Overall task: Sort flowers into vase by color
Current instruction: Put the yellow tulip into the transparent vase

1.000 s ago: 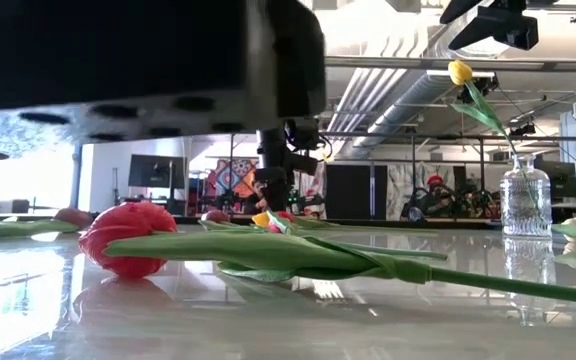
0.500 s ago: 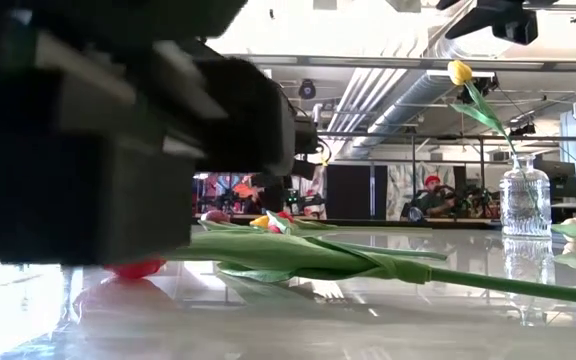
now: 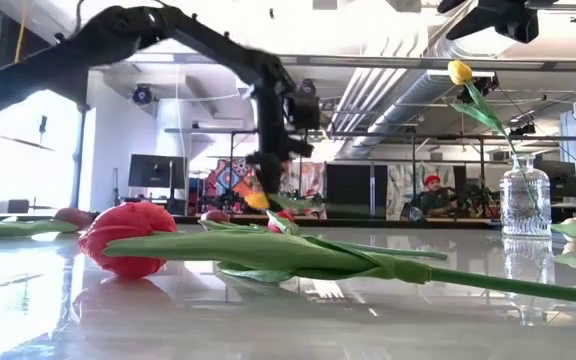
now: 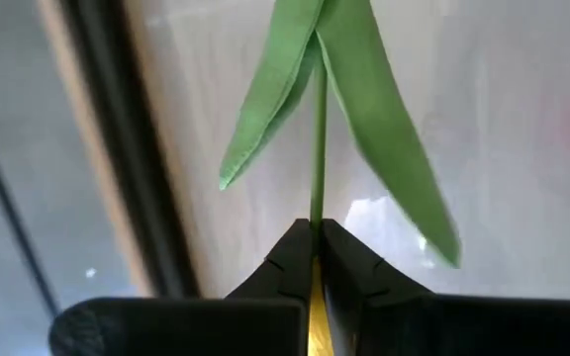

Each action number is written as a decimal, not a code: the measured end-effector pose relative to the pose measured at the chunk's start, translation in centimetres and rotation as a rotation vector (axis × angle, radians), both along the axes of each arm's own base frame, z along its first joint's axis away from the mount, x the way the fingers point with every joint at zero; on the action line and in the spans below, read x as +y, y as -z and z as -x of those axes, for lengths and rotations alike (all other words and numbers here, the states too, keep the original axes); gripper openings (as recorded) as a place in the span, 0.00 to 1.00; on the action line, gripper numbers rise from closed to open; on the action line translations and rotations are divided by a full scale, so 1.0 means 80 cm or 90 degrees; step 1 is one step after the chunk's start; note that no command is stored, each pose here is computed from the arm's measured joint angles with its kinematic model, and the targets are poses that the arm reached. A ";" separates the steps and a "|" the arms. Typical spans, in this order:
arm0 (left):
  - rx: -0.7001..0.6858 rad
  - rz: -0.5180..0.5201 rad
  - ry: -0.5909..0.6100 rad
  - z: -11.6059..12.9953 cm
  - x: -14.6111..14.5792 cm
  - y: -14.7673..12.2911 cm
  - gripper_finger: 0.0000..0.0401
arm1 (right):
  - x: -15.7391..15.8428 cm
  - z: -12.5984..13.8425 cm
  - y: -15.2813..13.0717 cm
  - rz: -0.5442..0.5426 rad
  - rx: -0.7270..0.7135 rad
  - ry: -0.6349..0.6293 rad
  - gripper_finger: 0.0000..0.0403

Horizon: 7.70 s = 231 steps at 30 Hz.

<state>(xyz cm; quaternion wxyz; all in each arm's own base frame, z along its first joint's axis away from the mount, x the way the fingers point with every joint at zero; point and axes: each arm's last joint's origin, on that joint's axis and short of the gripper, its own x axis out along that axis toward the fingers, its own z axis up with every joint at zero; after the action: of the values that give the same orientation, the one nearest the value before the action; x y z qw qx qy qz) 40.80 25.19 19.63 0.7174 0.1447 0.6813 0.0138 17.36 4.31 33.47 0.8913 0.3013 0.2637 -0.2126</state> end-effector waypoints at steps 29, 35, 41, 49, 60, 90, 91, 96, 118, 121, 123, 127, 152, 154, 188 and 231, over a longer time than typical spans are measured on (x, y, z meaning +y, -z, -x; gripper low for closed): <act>0.066 -0.465 0.454 0.044 -0.240 -0.237 0.00 | 0.003 -0.012 -0.017 0.050 -0.087 -0.055 0.42; 0.056 -0.554 0.502 0.063 -0.281 -0.272 0.00 | 0.006 -0.019 -0.030 0.061 -0.157 -0.078 0.42; 0.024 -0.640 0.506 0.080 -0.314 -0.303 0.00 | 0.003 -0.025 -0.043 0.040 -0.224 -0.097 0.42; -0.046 -0.733 0.556 0.080 -0.352 -0.332 0.00 | -0.019 -0.036 -0.062 -0.024 -0.328 -0.155 0.45; -0.101 -0.800 0.691 0.073 -0.382 -0.349 0.00 | -0.049 -0.040 -0.076 -0.045 -0.405 -0.206 0.55; -0.150 -0.837 0.785 0.061 -0.377 -0.354 0.00 | -0.052 -0.102 -0.061 -0.033 -0.460 -0.364 0.40; -0.151 -0.837 0.785 0.061 -0.377 -0.354 0.00 | -0.052 -0.101 -0.062 -0.032 -0.460 -0.364 0.38; -0.166 -0.833 0.777 0.061 -0.378 -0.355 0.00 | -0.052 -0.100 -0.062 -0.012 -0.459 -0.363 0.20; -0.666 -0.445 0.325 0.092 -0.371 -0.390 0.36 | -0.059 -0.067 -0.088 0.236 -0.477 -0.162 0.00; -0.758 -0.315 0.238 0.115 -0.352 -0.405 0.42 | -0.060 -0.058 -0.094 0.269 -0.484 -0.154 0.00; -0.801 -0.219 0.184 0.129 -0.335 -0.413 0.44 | -0.060 -0.054 -0.097 0.293 -0.483 -0.156 0.00; -0.844 -0.027 0.105 0.153 -0.300 -0.419 0.45 | -0.057 -0.052 -0.098 0.334 -0.478 -0.170 0.00; -0.854 0.104 0.098 0.165 -0.267 -0.422 0.44 | -0.059 -0.010 -0.101 0.369 -0.413 -0.149 0.00; -0.855 0.104 0.098 0.165 -0.267 -0.422 0.44 | -0.059 0.006 -0.103 0.381 -0.400 -0.148 0.00; -0.854 0.103 0.098 0.164 -0.267 -0.422 0.44 | -0.077 0.182 -0.079 0.518 -0.165 0.114 0.00; -0.854 0.103 0.098 0.164 -0.267 -0.422 0.44 | -0.085 0.173 0.023 0.492 -0.049 0.317 0.00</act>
<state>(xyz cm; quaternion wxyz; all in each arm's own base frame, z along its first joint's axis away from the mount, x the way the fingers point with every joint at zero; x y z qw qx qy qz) 27.64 3.82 53.36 0.9922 0.0987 0.0756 -0.0017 3.48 -2.47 31.65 0.8693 0.0089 0.0511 -0.4916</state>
